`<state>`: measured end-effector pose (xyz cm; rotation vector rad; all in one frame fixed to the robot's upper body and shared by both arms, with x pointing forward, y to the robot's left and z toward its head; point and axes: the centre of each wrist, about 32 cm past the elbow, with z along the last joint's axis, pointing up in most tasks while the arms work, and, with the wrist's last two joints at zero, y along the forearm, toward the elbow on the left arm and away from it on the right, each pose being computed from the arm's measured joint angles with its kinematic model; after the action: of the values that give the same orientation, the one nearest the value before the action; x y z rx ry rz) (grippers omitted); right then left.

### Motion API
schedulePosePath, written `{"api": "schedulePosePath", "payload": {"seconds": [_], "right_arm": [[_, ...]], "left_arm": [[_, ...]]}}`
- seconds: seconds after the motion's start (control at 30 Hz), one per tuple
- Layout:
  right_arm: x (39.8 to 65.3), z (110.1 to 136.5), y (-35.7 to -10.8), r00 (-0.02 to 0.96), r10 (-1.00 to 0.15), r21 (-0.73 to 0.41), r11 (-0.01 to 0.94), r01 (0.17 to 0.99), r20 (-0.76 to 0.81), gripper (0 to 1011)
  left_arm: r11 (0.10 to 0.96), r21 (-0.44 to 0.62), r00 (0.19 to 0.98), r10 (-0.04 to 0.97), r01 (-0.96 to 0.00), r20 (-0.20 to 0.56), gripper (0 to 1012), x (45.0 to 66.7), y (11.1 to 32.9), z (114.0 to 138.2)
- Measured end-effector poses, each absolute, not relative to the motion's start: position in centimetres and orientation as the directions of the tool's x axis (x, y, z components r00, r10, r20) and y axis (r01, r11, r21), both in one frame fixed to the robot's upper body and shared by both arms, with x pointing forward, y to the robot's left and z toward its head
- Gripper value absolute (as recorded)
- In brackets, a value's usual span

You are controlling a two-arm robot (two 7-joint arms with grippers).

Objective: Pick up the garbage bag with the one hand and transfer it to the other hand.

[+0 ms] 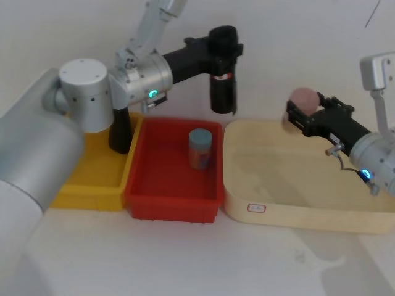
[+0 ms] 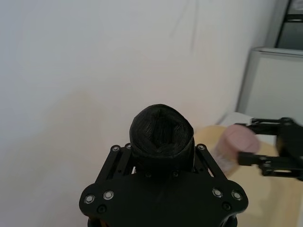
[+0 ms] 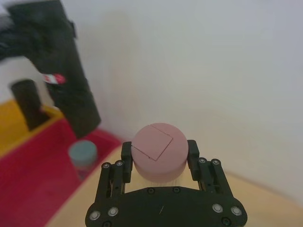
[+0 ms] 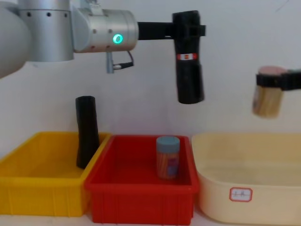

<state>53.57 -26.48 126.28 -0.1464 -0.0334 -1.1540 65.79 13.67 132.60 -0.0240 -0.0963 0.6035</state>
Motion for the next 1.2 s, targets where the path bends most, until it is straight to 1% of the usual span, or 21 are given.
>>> {"api": "schedulePosePath", "payload": {"seconds": [0.17,0.27,0.37,0.4,0.47,0.57,0.6,0.63,0.8,1.03,1.2], "right_arm": [[53.7,125.0,-27.8,0.352,-0.933,-0.158,0.336,0.928,0.082,664],[53.9,124.4,-28.3,0.333,-0.940,-0.184,0.316,0.931,0.072,664],[54.2,123.2,-29.2,0.304,-0.951,-0.227,0.285,0.931,0.051,665],[54.3,123.0,-29.4,0.299,-0.953,-0.234,0.280,0.931,0.047,705],[54.3,122.7,-29.6,0.290,-0.956,-0.246,0.272,0.930,0.041,735],[54.5,122.1,-30.2,0.270,-0.962,-0.271,0.253,0.929,0.029,856],[54.5,122.1,-30.2,0.270,-0.962,-0.271,0.253,0.929,0.029,856],[54.6,121.8,-30.3,0.264,-0.964,-0.280,0.247,0.928,0.025,907],[54.7,121.4,-30.7,0.251,-0.968,-0.297,0.235,0.926,0.016,1001],[54.4,121.3,-30.7,0.255,-0.967,-0.296,0.239,0.925,0.016,1001],[53.7,121.9,-30.4,0.290,-0.957,-0.271,0.273,0.923,0.026,1001]], "left_arm": [[0.848,-0.047,0.845,0.530,-0.528,0.073,376,66.0,12.5,132.5],[0.859,-0.047,0.856,0.512,-0.510,0.070,376,66.1,11.9,132.5],[0.867,-0.048,0.865,0.498,-0.496,0.068,376,66.2,11.5,132.6],[0.869,-0.048,0.867,0.494,-0.492,0.067,376,66.2,11.4,132.6],[0.873,-0.047,0.871,0.487,-0.485,0.066,376,66.2,11.2,132.6],[0.878,-0.046,0.875,0.479,-0.477,0.064,376,66.3,10.9,132.5],[0.878,-0.045,0.876,0.478,-0.476,0.063,376,66.3,10.9,132.5],[0.879,-0.043,0.877,0.476,-0.474,0.062,376,66.3,10.8,132.4],[0.882,-0.036,0.880,0.471,-0.470,0.056,376,66.5,10.6,132.1],[0.887,-0.016,0.886,0.462,-0.461,0.042,376,66.8,10.2,131.4],[0.893,0.003,0.893,0.450,-0.450,0.029,376,67.2,9.5,130.7]]}}
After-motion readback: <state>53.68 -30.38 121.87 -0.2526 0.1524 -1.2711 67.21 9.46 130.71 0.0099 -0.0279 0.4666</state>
